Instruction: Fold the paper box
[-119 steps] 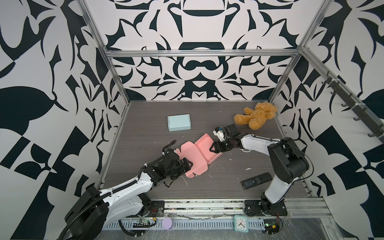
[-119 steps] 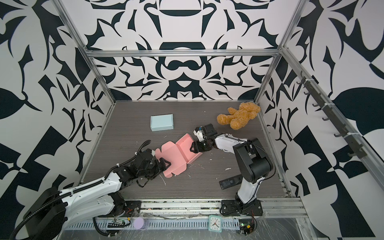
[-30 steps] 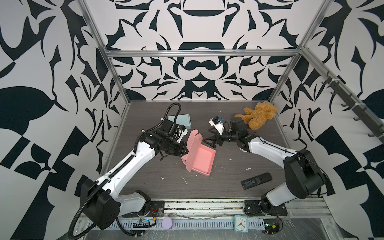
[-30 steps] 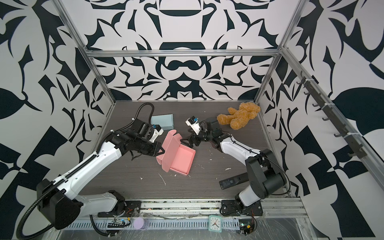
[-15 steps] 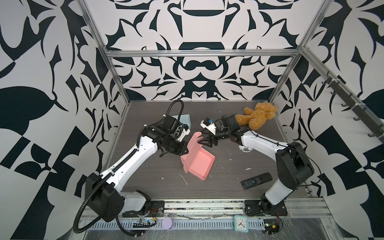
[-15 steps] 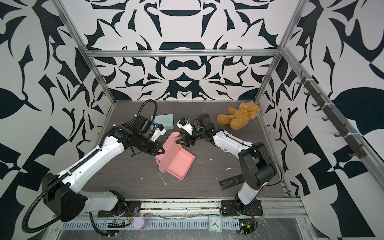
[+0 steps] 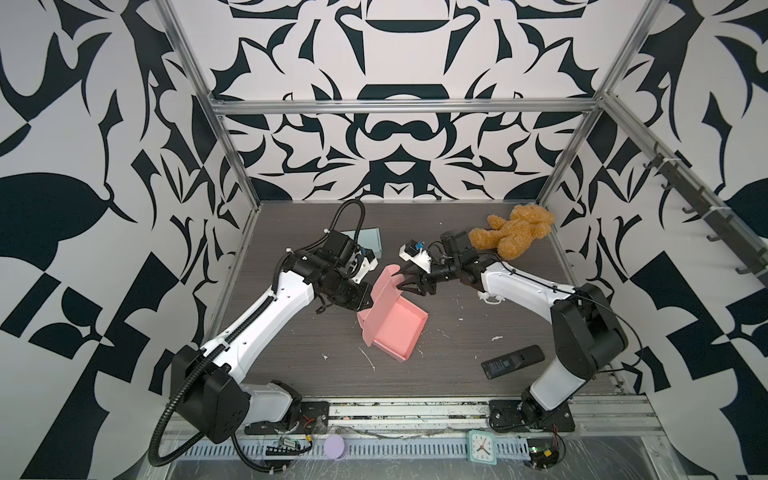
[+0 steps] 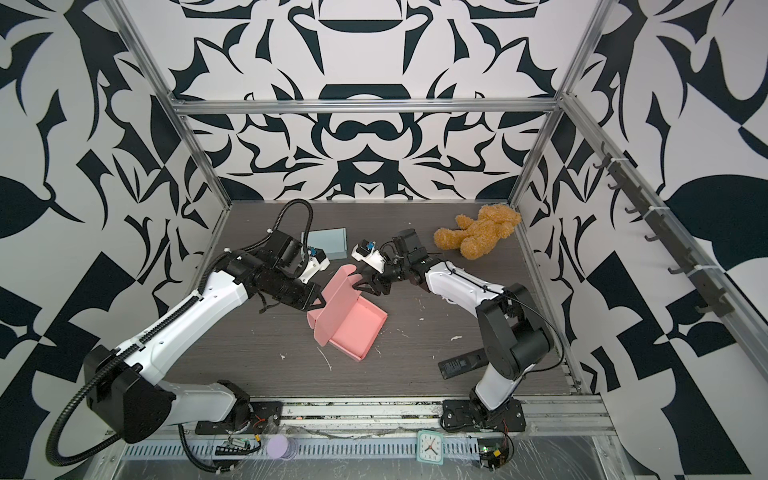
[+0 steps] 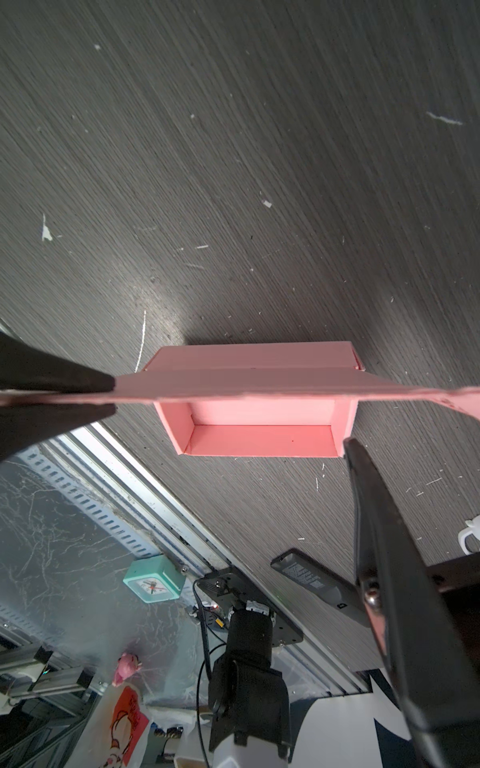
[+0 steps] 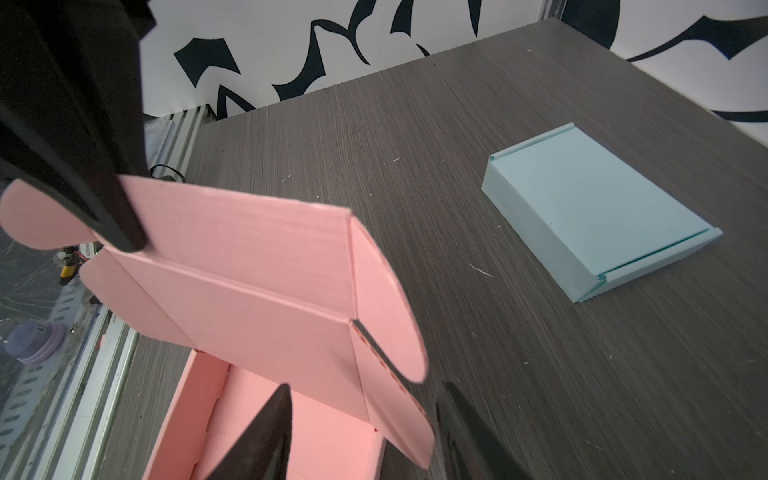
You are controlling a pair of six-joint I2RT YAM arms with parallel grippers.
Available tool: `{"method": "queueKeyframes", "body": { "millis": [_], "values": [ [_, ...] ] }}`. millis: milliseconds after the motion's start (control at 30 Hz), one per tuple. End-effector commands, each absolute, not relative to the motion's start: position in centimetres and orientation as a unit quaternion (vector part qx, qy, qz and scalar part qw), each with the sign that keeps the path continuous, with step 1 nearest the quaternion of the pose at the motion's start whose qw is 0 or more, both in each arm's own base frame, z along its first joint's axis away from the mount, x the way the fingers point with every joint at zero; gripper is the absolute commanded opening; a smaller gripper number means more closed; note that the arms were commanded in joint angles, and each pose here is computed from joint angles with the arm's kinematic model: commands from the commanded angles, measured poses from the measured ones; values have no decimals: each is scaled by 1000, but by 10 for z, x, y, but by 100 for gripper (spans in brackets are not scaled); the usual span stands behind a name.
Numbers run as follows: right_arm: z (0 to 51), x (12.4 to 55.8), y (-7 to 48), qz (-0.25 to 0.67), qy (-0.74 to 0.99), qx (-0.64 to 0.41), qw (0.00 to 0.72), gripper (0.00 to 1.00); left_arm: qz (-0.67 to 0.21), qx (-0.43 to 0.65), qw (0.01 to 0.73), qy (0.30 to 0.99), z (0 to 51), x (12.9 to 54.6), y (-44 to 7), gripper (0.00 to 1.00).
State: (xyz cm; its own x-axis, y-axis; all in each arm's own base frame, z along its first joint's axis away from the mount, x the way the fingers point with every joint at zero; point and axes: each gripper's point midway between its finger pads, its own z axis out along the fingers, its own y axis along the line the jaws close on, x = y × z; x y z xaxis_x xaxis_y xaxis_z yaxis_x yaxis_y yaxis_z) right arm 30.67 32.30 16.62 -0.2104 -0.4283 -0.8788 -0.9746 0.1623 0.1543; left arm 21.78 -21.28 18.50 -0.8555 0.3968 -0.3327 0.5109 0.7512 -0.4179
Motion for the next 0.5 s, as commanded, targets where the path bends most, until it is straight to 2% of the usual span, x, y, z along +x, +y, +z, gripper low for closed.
{"method": "queueKeyframes", "body": {
  "millis": [0, 333, 367, 467],
  "values": [
    [181, 308, 330, 392, 657, -528, 369, 58, -246, 256, 104, 929, 189, 214, -207, 10],
    [179, 302, 338, 399, 651, -537, 359, 48, -238, 267, 106, 928, 192, 215, -206, 10],
    [179, 303, 338, 395, 653, -537, 360, 48, -238, 268, 106, 927, 193, 215, -206, 10],
    [176, 306, 337, 386, 657, -536, 364, 57, -233, 273, 104, 928, 193, 215, -204, 10]
  ]
}}
